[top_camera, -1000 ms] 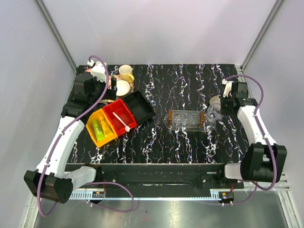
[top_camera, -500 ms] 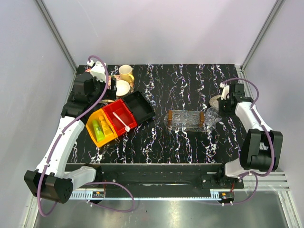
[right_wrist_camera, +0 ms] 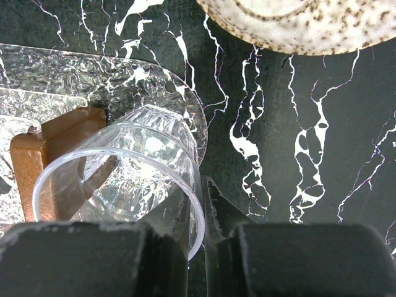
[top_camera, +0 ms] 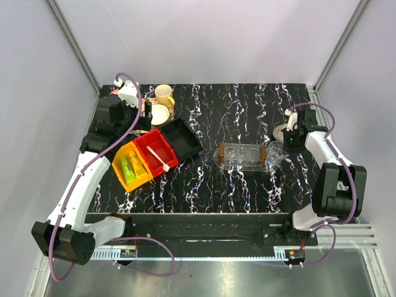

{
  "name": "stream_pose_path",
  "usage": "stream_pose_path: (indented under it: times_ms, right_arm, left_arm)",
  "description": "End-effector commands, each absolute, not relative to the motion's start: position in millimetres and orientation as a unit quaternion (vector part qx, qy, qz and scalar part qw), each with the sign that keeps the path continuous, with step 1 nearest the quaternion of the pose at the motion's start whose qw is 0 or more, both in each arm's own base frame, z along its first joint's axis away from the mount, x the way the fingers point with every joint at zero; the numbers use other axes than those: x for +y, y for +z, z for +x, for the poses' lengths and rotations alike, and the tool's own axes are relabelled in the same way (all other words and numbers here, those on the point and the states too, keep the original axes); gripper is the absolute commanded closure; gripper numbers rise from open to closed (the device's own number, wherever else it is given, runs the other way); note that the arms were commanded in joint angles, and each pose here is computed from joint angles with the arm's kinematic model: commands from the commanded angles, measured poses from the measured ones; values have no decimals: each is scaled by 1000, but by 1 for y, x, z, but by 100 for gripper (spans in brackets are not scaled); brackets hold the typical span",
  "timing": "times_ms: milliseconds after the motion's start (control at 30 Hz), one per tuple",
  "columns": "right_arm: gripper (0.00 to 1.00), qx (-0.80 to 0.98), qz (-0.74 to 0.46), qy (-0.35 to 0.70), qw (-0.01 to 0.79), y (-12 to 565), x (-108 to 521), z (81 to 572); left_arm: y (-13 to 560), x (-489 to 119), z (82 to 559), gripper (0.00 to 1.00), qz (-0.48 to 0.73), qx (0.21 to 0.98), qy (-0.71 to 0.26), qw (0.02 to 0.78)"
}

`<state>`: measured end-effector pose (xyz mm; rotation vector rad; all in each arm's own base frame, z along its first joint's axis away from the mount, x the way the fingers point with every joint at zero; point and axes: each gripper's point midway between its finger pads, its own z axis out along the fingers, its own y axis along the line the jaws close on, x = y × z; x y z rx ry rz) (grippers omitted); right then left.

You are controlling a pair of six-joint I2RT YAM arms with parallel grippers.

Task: Prepare toiletry sets of a toothbrush and toothpaste on the tray

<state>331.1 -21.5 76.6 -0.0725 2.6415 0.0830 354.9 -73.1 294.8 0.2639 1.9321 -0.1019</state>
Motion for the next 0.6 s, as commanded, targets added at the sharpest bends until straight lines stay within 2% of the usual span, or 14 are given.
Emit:
stream_pose_path:
  times_ms: [0, 567]
  right_arm:
    - [100, 963, -32, 41, 266, 81, -20, 341]
    - [100, 963, -35, 48, 261, 80, -17, 340]
  left_arm:
    - [309, -74, 359, 9, 116, 801, -46, 586]
    - [308, -75, 359, 9, 119, 801, -48, 585]
